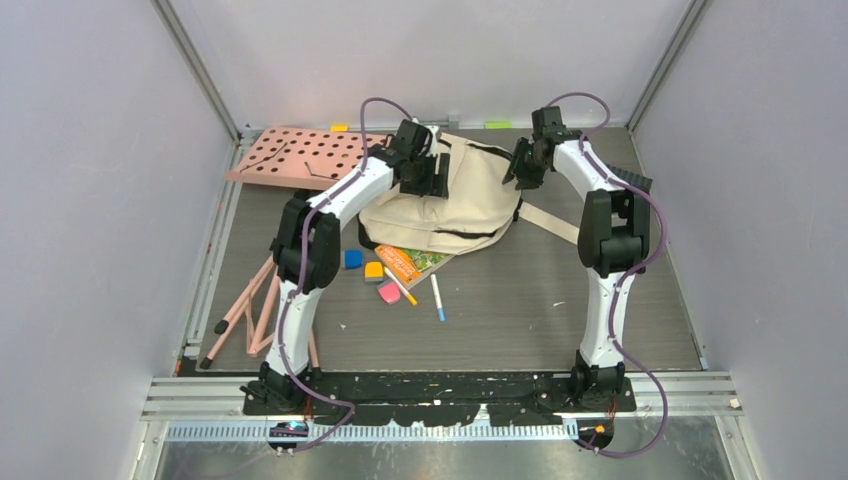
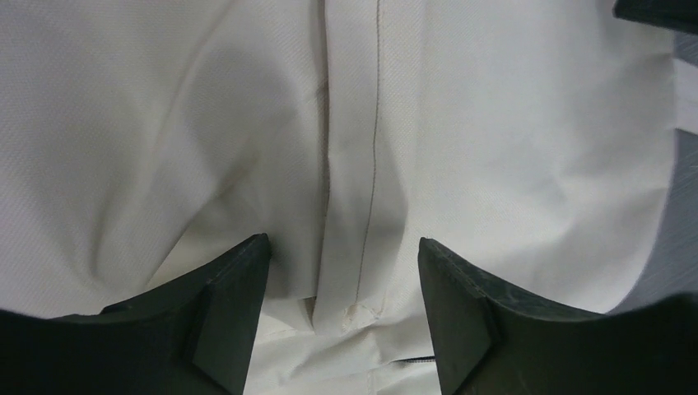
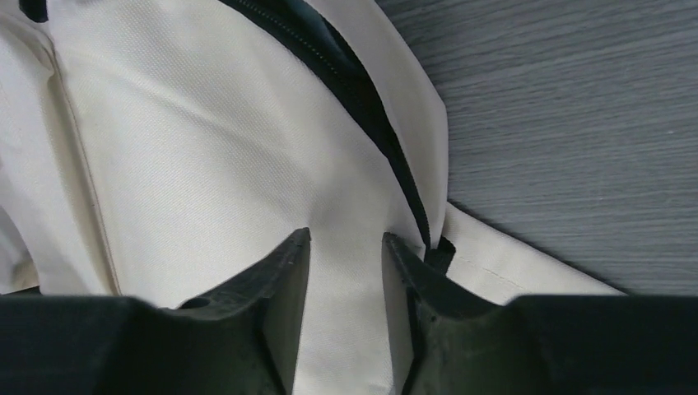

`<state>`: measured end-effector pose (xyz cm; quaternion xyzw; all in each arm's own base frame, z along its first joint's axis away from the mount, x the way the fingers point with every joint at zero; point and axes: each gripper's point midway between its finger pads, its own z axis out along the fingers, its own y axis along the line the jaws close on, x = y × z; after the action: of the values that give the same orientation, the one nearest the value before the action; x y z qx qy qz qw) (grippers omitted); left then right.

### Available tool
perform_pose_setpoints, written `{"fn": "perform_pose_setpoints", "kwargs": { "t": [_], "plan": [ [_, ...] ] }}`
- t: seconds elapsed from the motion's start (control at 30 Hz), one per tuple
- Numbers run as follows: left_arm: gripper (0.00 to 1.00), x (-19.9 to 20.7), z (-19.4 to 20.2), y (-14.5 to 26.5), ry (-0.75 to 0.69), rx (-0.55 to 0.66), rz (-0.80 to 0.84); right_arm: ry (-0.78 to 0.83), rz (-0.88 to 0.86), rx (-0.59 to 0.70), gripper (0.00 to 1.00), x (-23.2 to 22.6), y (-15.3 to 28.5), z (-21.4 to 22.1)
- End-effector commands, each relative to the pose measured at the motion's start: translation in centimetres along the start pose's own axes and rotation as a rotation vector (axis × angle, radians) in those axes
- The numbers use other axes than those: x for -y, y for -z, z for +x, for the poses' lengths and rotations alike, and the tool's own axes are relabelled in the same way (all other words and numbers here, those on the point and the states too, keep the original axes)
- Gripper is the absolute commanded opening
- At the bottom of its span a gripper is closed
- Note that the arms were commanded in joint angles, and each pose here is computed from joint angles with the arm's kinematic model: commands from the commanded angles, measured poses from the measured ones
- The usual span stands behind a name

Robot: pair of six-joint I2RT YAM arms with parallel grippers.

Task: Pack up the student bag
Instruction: Zip the student bag at the center of the board.

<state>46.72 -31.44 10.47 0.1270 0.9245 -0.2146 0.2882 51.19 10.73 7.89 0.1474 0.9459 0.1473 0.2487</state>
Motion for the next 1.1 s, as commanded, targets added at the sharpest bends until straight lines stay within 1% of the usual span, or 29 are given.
{"fn": "perform_pose_setpoints", "kwargs": {
  "t": [0.0, 0.03, 0.07, 0.1, 0.13, 0.17, 0.2, 0.27, 0.3, 0.33, 0.43, 0.57, 0.63, 0.7, 0.73, 0.77, 0.8, 0.83, 0.9, 0.97, 1.0, 1.03, 1.07],
  "plan": [
    [0.62, 0.9, 1.1, 0.1, -0.052, -0.048, -0.032, 0.011, -0.052, 0.017, 0.37, -1.6, 1.2, -1.2],
    [0.59, 0.9, 1.6, -0.1, -0.057, -0.061, -0.044, 0.015, -0.057, 0.022, 0.29, -1.7, 1.6, -1.3],
    [0.53, 0.8, 2.0, -0.2, -0.062, -0.072, -0.053, 0.015, -0.060, 0.021, 0.25, -1.7, 1.7, -1.3],
    [0.47, 0.7, 2.4, -0.3, -0.065, -0.083, -0.061, 0.018, -0.065, 0.026, 0.16, -1.9, 2.1, -1.4],
    [0.39, 0.8, 2.7, -0.3, -0.068, -0.088, -0.069, 0.019, -0.068, 0.022, 0.13, -1.9, 2.2, -1.3],
    [0.31, 0.7, 2.9, -0.2, -0.069, -0.090, -0.077, 0.022, -0.072, 0.026, 0.06, -2.0, 2.6, -1.3],
    [0.20, 0.8, 3.1, 0.1, -0.070, -0.091, -0.079, 0.022, -0.072, 0.021, 0.03, -1.9, 2.6, -1.1],
    [0.07, 1.1, 3.4, 0.5, -0.074, -0.088, -0.071, 0.030, -0.071, 0.020, 0.01, -1.8, 3.2, -0.7],
    [0.02, 1.4, 3.4, 0.9, -0.077, -0.082, -0.059, 0.034, -0.072, 0.030, 0.01, -1.9, 3.9, -0.8],
    [0.00, 1.8, 3.5, 1.3, -0.081, -0.081, -0.044, 0.038, -0.070, 0.031, 0.01, -1.8, 4.4, -0.6],
    [0.00, 3.1, 4.1, 2.5, -0.091, -0.068, -0.002, 0.043, -0.048, 0.022, 0.01, -1.0, 5.4, 0.6],
    [0.00, 5.9, 5.0, 4.8, -0.123, -0.046, 0.107, 0.053, -0.028, 0.047, 0.01, -0.4, 7.6, 1.3],
    [0.00, 7.0, 5.5, 6.0, -0.151, -0.036, 0.138, 0.059, -0.031, 0.070, 0.03, -0.5, 8.8, 1.2],
    [0.00, 7.5, 6.1, 6.9, -0.153, -0.035, 0.155, 0.064, -0.048, 0.093, 0.10, -1.0, 9.9, 0.8],
    [0.00, 7.7, 6.2, 7.4, -0.148, -0.031, 0.157, 0.068, -0.065, 0.101, 0.16, -1.4, 10.4, 0.5],
    [0.00, 7.6, 6.2, 7.7, -0.141, -0.029, 0.154, 0.070, -0.080, 0.111, 0.19, -1.9, 10.7, 0.1],
    [0.00, 7.5, 6.4, 8.0, -0.133, -0.029, 0.146, 0.072, -0.104, 0.109, 0.25, -2.4, 10.8, 0.0],
    [0.00, 7.4, 6.5, 8.2, -0.128, -0.031, 0.141, 0.073, -0.123, 0.112, 0.28, -2.9, 10.7, -0.4],
    [0.00, 7.2, 6.8, 8.4, -0.120, -0.041, 0.131, 0.067, -0.173, 0.101, 0.37, -4.1, 10.3, -0.9],
    [0.00, 7.1, 7.0, 8.5, -0.111, -0.046, 0.128, 0.065, -0.227, 0.091, 0.44, -5.3, 9.6, -1.4],
    [0.00, 7.1, 7.2, 8.5, -0.109, -0.050, 0.127, 0.074, -0.260, 0.097, 0.45, -6.3, 9.6, -1.8],
    [0.00, 7.1, 7.3, 8.5, -0.105, -0.053, 0.128, 0.069, -0.261, 0.080, 0.48, -6.4, 8.5, -1.7],
    [0.00, 7.1, 7.4, 8.5, -0.102, -0.057, 0.128, 0.076, -0.288, 0.085, 0.49, -7.3, 8.6, -2.2]
  ]
}}
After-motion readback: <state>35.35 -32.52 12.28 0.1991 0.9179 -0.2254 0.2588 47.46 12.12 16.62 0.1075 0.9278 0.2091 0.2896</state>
